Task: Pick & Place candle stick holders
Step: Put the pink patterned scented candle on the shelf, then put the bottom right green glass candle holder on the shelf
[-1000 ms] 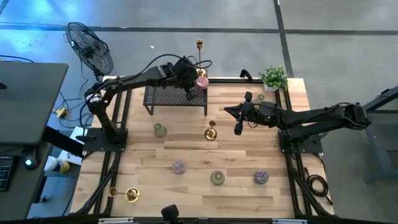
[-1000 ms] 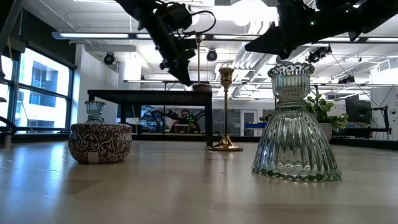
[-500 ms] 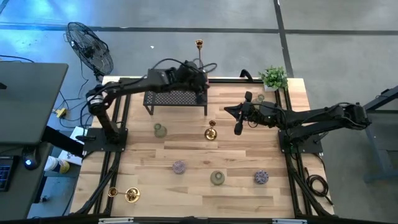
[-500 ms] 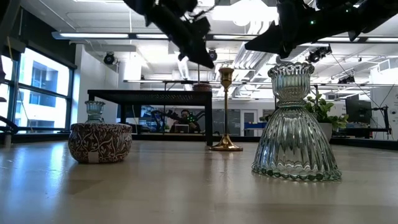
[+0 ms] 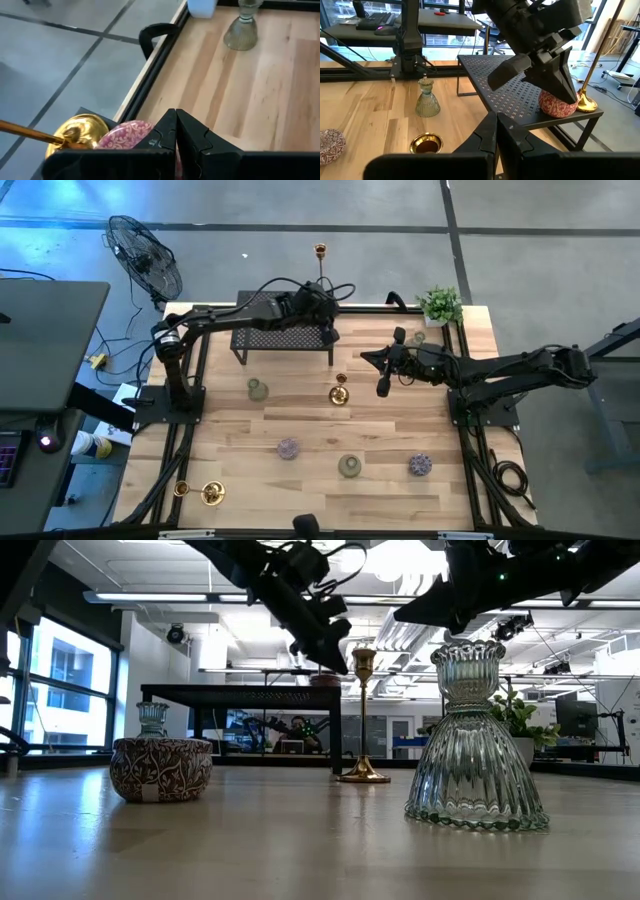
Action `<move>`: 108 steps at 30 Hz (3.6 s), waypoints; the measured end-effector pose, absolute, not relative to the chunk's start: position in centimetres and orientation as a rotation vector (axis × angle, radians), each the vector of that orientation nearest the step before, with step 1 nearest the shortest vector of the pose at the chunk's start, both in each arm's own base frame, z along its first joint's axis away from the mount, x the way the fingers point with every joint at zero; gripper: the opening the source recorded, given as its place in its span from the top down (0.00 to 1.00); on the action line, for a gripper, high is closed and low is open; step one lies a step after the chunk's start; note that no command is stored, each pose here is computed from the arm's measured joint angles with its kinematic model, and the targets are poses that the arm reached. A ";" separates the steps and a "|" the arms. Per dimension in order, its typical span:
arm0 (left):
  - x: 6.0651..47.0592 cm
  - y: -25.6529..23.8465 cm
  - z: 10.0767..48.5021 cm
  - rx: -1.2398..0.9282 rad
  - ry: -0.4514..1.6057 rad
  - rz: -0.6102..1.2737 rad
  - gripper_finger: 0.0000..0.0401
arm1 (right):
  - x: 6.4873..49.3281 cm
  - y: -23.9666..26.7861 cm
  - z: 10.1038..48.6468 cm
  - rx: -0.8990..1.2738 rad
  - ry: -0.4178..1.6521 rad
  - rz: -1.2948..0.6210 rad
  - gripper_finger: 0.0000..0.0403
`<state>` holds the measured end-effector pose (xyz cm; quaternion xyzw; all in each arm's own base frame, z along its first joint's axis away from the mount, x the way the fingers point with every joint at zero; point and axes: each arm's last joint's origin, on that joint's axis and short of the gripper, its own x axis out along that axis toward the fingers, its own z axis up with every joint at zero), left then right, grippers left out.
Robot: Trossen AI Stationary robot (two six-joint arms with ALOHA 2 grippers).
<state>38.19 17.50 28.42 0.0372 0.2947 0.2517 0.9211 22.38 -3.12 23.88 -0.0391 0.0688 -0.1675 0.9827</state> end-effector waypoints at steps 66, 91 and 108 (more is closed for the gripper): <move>13.9 5.4 28.1 0.123 0.167 0.409 1.00 | 23.8 11.6 25.3 0.119 0.591 -0.198 0.92; 14.2 5.5 25.3 0.092 0.196 0.409 1.00 | 29.4 18.9 20.8 0.051 0.893 -0.026 0.22; 14.2 5.6 25.2 0.083 0.205 0.410 1.00 | 29.3 18.0 17.6 0.031 0.806 0.051 0.46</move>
